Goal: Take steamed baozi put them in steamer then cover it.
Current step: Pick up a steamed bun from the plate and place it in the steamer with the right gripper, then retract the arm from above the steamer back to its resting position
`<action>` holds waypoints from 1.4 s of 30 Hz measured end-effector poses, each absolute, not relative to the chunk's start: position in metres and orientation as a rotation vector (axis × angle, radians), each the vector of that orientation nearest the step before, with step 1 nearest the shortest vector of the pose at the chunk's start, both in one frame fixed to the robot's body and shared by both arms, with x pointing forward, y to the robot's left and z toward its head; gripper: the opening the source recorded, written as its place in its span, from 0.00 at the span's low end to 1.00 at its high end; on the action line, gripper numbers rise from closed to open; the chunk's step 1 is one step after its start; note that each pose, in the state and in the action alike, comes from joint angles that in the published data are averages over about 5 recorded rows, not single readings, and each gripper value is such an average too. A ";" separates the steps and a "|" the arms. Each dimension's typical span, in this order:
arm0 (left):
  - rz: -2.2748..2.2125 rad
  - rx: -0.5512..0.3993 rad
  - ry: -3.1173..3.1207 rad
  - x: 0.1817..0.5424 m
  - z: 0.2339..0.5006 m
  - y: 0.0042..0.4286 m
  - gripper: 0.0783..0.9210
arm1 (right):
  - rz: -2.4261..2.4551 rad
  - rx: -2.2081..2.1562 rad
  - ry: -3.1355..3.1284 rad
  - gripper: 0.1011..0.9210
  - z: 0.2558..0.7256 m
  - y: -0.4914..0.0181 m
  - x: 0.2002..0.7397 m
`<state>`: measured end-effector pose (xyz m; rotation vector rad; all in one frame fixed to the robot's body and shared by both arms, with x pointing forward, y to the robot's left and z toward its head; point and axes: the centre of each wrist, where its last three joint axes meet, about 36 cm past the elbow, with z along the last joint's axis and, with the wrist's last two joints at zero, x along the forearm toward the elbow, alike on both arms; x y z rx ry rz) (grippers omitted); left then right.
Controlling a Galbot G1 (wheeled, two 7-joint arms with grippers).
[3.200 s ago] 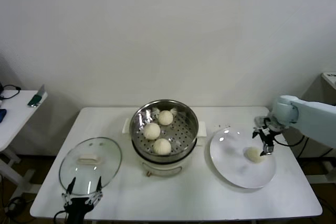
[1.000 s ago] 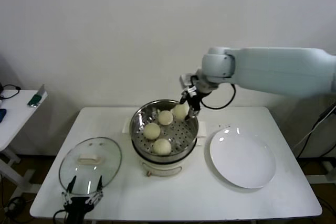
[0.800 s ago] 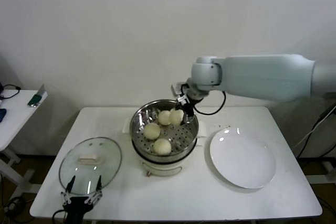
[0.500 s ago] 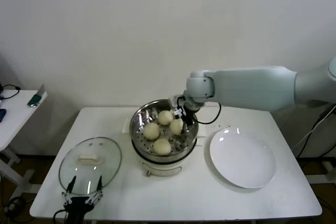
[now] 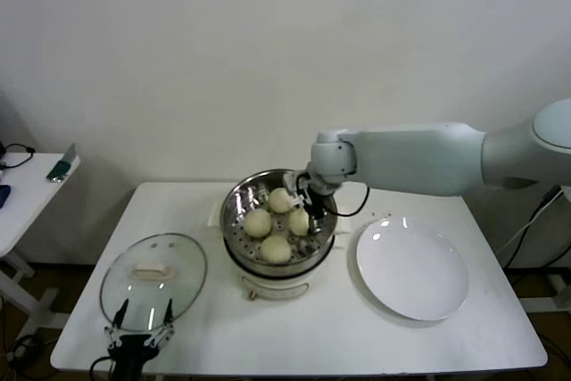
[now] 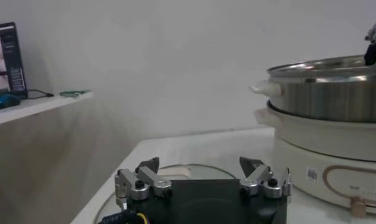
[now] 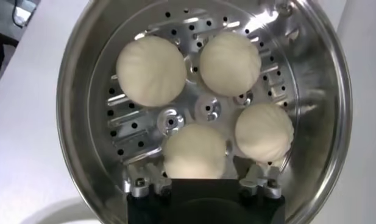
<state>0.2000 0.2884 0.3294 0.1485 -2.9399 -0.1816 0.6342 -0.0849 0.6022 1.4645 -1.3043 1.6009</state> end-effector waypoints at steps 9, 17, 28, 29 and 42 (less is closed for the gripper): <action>-0.196 0.150 -2.934 0.199 0.331 0.289 0.88 | 1.475 1.515 -1.494 0.88 0.655 -0.109 0.649; -0.248 0.150 -2.949 0.204 0.336 0.291 0.88 | 1.282 1.435 -1.925 0.88 0.673 -0.161 0.654; -0.548 0.153 -2.952 0.220 0.345 0.302 0.88 | 0.865 0.992 -2.642 0.88 0.617 -0.271 0.631; -0.576 0.149 -2.950 0.222 0.347 0.303 0.88 | 0.827 0.952 -2.686 0.88 0.609 -0.281 0.626; -0.827 0.138 -2.916 0.236 0.350 0.311 0.88 | 0.401 0.596 -3.066 0.88 0.467 -0.377 0.530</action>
